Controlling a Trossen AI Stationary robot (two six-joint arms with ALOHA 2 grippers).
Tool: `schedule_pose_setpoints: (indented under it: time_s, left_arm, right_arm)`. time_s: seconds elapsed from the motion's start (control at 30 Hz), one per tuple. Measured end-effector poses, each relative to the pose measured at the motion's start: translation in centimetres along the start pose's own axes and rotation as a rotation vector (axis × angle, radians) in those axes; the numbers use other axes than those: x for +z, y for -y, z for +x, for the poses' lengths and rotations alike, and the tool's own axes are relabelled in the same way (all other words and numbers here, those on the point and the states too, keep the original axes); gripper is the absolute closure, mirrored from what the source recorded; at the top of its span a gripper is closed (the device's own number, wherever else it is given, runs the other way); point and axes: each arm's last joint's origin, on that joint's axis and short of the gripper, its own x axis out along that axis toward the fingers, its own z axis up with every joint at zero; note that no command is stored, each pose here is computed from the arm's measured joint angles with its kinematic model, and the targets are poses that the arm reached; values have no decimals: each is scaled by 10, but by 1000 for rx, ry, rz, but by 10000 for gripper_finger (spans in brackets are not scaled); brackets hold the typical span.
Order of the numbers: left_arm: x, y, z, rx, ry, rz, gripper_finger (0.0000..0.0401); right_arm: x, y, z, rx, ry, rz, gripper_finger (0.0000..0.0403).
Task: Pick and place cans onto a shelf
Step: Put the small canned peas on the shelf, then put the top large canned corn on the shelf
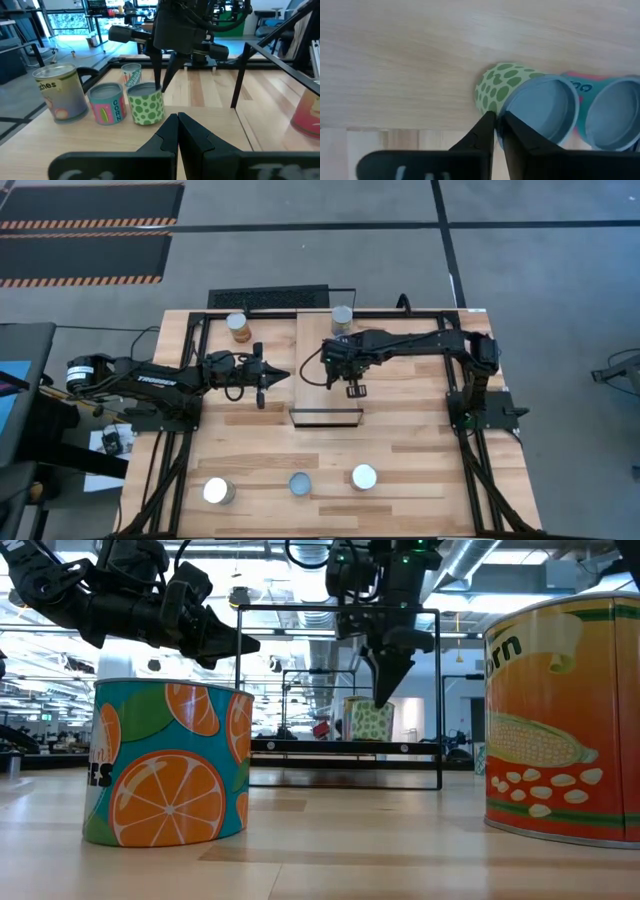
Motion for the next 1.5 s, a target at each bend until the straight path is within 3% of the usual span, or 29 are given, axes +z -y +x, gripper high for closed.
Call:
schedule_pose_setpoints:
  time_s: [1.07,1.3,1.5]
  left_arm:
    - [0,0,0,0,1,1,401]
    - [0,0,0,0,1,3,401]
    - [0,0,0,-3,-1,-1,401]
  right_arm:
    - [4,2,-1,-11,43,59,343]
    - [10,-7,-23,-83,3,40,356]
    - [-21,-17,-47,-115,12,104,395]
